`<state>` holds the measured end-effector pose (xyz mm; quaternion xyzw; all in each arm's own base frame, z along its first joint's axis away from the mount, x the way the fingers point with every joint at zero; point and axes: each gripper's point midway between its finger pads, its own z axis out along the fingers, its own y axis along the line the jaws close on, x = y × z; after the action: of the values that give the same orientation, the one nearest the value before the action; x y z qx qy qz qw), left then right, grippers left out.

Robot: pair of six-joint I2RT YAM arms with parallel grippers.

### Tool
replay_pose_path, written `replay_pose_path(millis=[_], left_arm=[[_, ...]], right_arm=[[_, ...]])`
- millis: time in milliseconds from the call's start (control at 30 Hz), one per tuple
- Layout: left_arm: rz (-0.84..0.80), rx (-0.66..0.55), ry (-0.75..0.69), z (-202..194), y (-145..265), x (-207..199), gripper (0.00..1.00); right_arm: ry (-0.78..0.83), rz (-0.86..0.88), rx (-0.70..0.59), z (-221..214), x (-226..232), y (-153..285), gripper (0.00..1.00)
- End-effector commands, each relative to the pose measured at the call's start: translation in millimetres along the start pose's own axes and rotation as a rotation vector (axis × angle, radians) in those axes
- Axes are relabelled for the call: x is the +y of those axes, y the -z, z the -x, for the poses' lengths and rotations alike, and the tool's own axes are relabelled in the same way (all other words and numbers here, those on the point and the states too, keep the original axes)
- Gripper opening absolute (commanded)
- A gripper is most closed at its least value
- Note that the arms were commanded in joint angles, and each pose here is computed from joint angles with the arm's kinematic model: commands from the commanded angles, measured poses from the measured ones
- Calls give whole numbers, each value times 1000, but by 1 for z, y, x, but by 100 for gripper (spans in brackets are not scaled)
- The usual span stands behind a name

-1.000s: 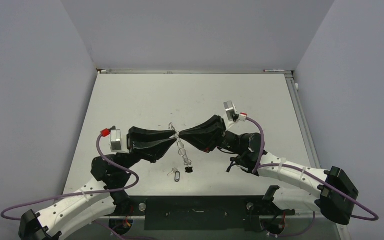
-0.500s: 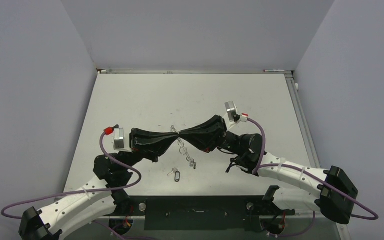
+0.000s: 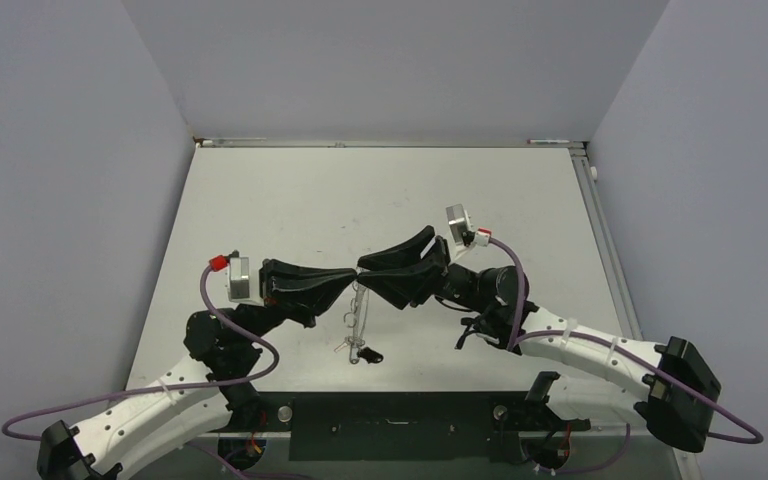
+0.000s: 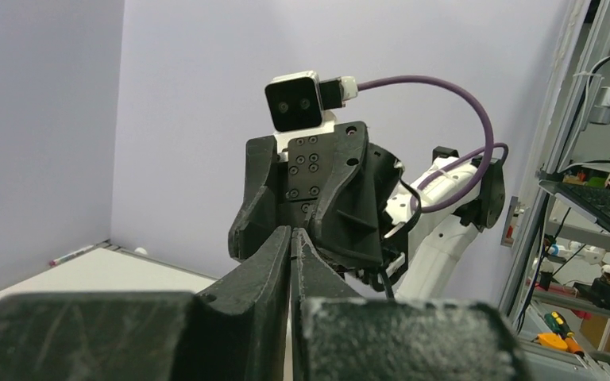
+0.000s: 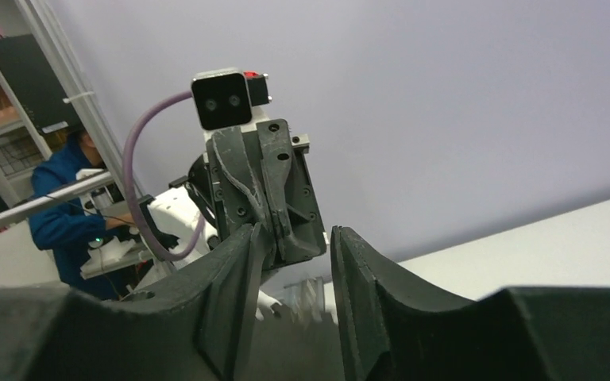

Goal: Put the keys on the keyring

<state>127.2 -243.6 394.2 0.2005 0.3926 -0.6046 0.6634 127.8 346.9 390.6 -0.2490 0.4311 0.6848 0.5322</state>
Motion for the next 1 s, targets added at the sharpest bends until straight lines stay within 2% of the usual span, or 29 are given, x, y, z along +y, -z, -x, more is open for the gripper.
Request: replay_pose_path(millis=[0,100,233,333,433,467,533,633,700,833,867,967], left_arm=[[60,-6,-38,13,-5,7,0],[73,19,-36,11,-5,8,0],[117,52,-40,6,-4,17,0],[227,88,-56,-4,1,39,0],[409,150,-74,-13,15,70,0],[514,171,-80,-16,26,86,6],[672,192,-84,-16,47,106,27],[913,223,-96,-15,87,131,61],[1036,305,-127,-21,114,141,78],[1163,477,-141,-22,137,141,90],[1181,508,-146,-19,139,139,91],[1266,574,-212,-5,156,139,94]], right_arm=[[90,8,59,8,15,1,42],[147,-54,129,7,7,6,46],[220,-140,171,13,-6,13,47],[251,-304,205,12,-34,27,47],[236,-525,259,-6,-72,54,47],[227,-618,271,-11,-88,65,47],[210,-738,336,-32,-108,85,47],[193,-844,408,-58,-125,104,47],[187,-903,457,-77,-132,109,48],[200,-955,605,-126,-135,97,51],[201,-966,672,-148,-139,95,51],[169,-945,770,-190,-138,79,51]])
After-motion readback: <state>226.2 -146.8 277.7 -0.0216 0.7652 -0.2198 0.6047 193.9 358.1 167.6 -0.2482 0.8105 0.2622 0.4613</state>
